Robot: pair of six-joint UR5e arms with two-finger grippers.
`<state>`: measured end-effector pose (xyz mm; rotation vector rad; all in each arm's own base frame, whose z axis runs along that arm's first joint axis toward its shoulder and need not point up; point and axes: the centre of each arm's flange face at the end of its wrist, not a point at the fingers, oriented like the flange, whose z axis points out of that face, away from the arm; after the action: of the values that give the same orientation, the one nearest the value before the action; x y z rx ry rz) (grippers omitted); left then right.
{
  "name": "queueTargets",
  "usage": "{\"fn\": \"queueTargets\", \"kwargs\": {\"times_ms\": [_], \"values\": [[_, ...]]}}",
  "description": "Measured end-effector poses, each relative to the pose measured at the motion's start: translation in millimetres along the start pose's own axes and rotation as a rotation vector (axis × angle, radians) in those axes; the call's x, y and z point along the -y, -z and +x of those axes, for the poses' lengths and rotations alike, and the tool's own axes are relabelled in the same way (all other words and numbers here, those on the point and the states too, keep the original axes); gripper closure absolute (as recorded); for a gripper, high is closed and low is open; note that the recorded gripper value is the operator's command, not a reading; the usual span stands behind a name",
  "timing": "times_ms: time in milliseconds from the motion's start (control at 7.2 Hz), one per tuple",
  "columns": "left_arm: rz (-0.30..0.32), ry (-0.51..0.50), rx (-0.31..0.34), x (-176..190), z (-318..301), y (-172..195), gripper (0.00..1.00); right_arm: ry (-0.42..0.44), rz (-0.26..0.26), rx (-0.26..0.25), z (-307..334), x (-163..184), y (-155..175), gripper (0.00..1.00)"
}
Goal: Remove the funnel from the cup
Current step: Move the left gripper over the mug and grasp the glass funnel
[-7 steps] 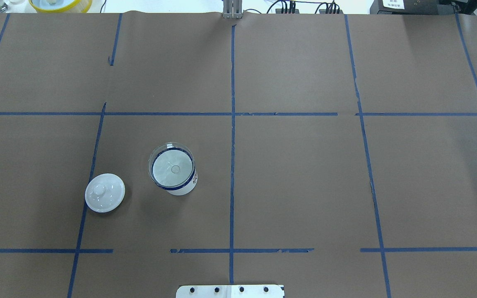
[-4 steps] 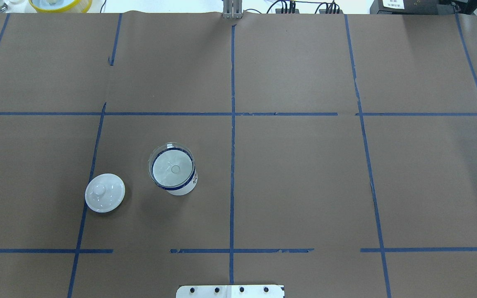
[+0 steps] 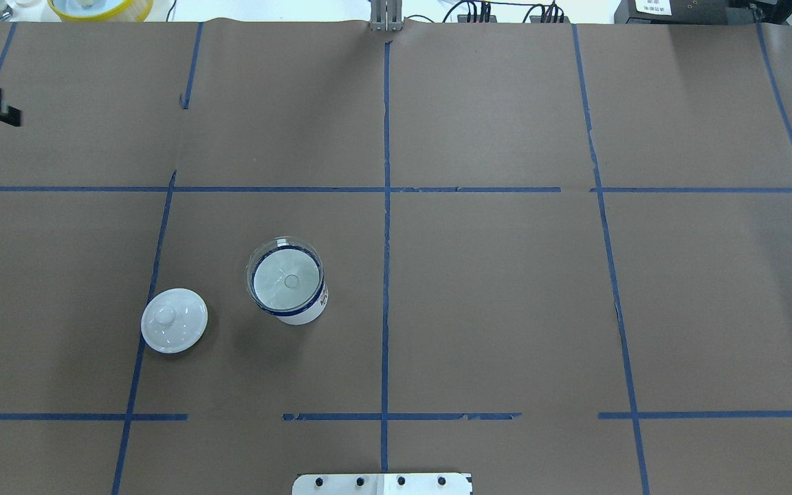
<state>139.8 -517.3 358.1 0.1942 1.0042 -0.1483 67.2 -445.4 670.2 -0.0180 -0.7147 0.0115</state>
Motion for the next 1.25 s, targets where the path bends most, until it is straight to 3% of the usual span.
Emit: {"fn": "queueTargets", "kwargs": {"times_ms": [278, 694, 972, 1250], "values": [[-0.062, 0.13, -0.02, -24.4, 137.1, -51.7, 0.0, 0.0, 0.0, 0.0, -0.2, 0.1, 0.2, 0.0], [-0.129, 0.27, 0.056, -65.2, 301.4, -111.0, 0.0, 0.0, 0.0, 0.0, -0.2, 0.0, 0.2, 0.0], [-0.147, 0.272, 0.134, -100.1, 339.3, -160.3, 0.01, 0.0, 0.0, 0.0, -0.1, 0.0, 0.2, 0.0], [-0.158, 0.26, 0.187, -117.4, 342.7, -191.4, 0.15, 0.0, 0.0, 0.0, -0.1, 0.0, 0.2, 0.0]]}}
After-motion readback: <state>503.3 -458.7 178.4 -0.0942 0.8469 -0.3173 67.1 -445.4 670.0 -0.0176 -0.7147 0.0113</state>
